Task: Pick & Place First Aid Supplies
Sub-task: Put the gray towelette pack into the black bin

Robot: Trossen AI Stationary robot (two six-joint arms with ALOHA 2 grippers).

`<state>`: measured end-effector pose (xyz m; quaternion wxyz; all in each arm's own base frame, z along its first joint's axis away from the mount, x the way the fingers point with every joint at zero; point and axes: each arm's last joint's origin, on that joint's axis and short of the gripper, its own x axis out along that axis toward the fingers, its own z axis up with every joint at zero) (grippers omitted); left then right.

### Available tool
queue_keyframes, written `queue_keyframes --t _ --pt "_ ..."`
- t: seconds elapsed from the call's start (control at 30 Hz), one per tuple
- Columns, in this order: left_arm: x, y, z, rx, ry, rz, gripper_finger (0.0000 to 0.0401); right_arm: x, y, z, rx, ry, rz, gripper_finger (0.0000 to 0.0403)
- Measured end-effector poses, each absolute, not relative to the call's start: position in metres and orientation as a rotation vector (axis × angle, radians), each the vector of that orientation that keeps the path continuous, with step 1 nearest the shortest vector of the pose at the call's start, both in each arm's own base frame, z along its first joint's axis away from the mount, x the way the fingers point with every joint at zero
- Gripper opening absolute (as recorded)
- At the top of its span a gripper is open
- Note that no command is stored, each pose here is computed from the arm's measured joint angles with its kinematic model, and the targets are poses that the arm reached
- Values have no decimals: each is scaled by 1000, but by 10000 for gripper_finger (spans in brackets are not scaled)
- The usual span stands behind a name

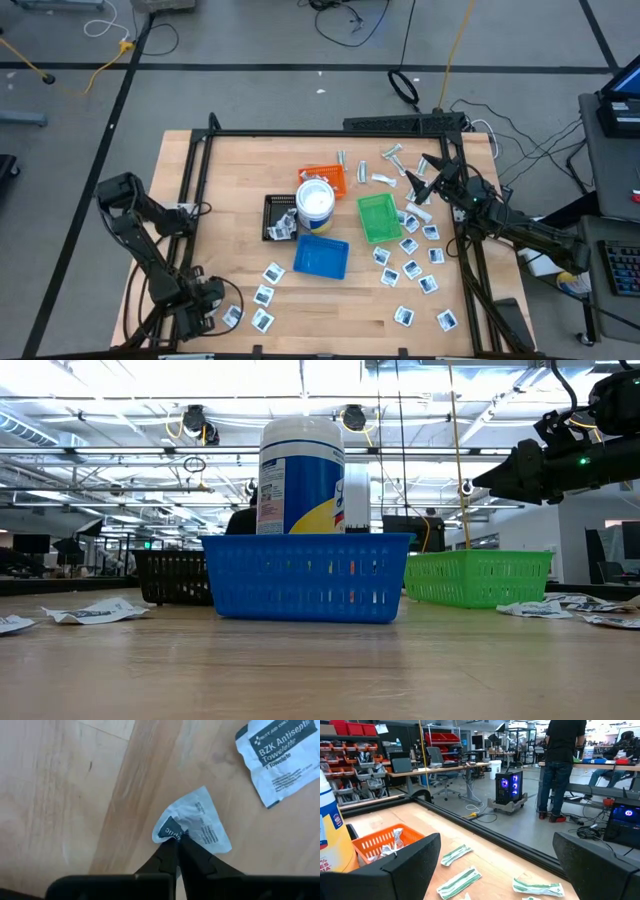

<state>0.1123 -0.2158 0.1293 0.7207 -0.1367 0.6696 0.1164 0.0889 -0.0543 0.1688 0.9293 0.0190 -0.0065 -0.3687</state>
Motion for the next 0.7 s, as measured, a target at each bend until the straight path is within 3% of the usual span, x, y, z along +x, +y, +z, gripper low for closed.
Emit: queue_keyframes --t 0.2,0.7 --pt "112 -213 132 -269 1452 252 6 89 -54 169 39 -13 -755 380" --pt "111 -175 174 -105 1026 400 2 89 -54 169 39 -12 -755 380"
